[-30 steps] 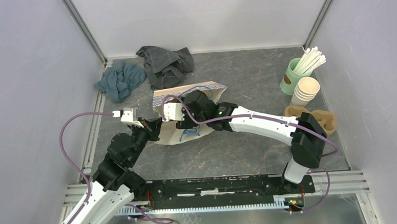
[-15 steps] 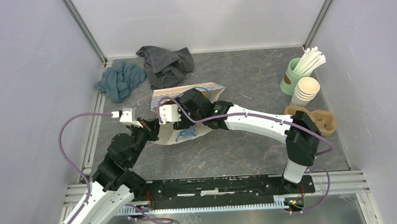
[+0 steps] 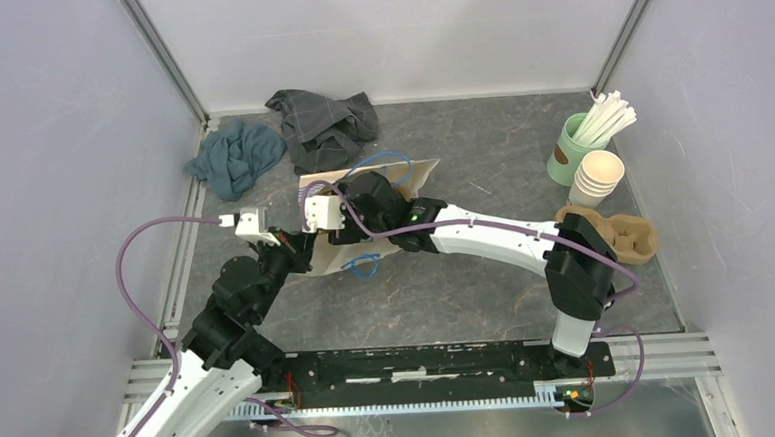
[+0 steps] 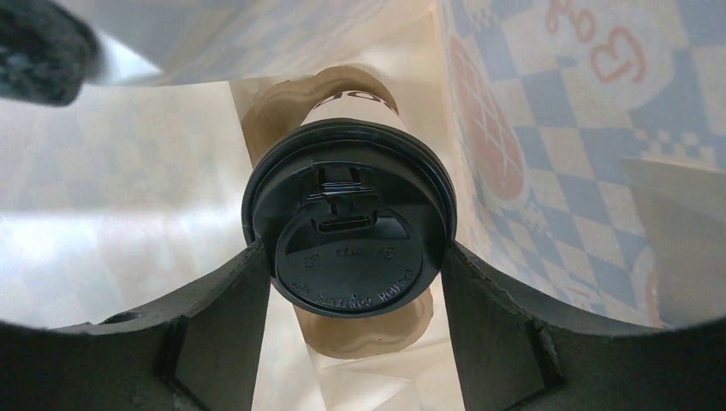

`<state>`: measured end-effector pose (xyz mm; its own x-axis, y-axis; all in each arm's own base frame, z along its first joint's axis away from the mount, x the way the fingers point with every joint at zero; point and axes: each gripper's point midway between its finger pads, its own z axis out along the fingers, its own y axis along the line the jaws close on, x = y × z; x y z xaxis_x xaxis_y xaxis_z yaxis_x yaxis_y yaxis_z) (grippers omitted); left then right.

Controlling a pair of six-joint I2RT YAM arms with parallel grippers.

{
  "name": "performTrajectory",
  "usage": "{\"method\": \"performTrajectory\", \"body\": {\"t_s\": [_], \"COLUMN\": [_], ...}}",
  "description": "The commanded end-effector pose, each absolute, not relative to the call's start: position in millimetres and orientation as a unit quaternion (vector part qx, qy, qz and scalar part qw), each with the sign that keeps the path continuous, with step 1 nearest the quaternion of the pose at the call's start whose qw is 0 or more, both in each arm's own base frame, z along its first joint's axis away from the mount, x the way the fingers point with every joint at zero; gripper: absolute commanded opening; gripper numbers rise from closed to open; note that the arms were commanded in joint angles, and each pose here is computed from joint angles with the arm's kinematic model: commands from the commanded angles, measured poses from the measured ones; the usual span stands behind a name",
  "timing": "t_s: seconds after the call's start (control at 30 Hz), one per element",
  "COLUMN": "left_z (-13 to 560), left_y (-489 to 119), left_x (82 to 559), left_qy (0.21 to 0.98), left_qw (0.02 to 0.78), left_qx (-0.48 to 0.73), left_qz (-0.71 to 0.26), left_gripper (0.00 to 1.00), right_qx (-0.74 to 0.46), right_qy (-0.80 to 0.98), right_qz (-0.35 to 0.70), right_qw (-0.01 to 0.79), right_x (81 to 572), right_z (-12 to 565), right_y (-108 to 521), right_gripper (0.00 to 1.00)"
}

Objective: Pack the takeout coffee

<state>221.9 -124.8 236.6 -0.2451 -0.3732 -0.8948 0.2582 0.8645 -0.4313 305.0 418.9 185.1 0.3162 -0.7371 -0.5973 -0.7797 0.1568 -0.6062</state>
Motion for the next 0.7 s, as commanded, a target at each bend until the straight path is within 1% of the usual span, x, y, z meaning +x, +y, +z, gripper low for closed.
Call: {"method": "performTrajectory", "body": {"t_s": [0.0,0.27,0.37,0.67], "left_z": [253,265,269,275], "left_y": [-125,-127,-129,-133], "left_x": [224,225,225,223], "left_qy": [0.735,0.731,0.730,0.730], "left_qw": [0.617,0.620,0.618,0.610], "left_qx": [-0.062,-0.063,-0.063,-0.070], "left_qz": [-0.274,-0.279,-0.284,-0.300], "left_gripper": [0.02,0.02,0.02,0.02], "right_qx": [-0.623,-0.629,-0.614,-0.595], "right_qy": [0.595,0.605,0.627,0.670], "right_qz": [0.024,0.024,0.005,0.007], "right_qw": [0.508,0.487,0.480,0.444], "right_x": [314,310,316,310], "right_z": [186,173,171,162], "right_y": [428,425,417,407], "right_gripper": [0.39,0.38,0.38,0.38]}}
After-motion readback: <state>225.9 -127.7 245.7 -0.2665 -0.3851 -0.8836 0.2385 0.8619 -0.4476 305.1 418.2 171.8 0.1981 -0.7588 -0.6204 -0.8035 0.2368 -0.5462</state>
